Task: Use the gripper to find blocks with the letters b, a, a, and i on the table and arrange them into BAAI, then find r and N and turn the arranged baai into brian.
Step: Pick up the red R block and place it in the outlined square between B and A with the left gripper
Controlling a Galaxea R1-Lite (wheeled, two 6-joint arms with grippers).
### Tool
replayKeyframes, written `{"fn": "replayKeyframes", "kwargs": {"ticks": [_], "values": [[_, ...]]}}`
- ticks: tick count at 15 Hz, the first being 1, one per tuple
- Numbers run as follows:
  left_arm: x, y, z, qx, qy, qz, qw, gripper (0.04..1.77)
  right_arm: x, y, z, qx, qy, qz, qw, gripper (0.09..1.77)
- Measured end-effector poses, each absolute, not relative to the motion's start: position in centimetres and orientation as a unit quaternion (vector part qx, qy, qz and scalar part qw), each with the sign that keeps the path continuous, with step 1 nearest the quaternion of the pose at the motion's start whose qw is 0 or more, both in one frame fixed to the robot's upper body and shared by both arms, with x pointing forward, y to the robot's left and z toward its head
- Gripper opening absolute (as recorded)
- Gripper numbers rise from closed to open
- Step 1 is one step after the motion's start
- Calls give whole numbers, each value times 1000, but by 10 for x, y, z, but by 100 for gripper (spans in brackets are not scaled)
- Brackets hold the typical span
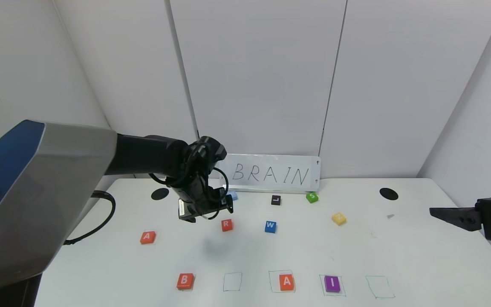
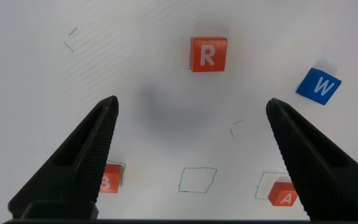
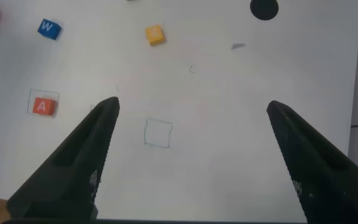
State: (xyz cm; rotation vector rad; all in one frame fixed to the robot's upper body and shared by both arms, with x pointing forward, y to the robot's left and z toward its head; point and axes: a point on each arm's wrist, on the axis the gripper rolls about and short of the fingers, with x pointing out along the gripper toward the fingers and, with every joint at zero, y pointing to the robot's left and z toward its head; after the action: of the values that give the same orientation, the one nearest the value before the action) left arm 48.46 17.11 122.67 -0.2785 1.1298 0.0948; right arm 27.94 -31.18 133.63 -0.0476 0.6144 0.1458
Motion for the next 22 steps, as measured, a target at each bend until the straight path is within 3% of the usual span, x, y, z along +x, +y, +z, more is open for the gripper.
{"fn": "replayKeyframes", "kwargs": {"ticks": [14, 22], "values": [[509, 132, 1179, -108, 514, 111, 844, 171, 278, -311, 1337, -24, 300, 73, 951, 171], [510, 130, 1166, -96, 523, 113, 840, 171, 278, -311, 1337, -24, 300, 74, 951, 171]]}}
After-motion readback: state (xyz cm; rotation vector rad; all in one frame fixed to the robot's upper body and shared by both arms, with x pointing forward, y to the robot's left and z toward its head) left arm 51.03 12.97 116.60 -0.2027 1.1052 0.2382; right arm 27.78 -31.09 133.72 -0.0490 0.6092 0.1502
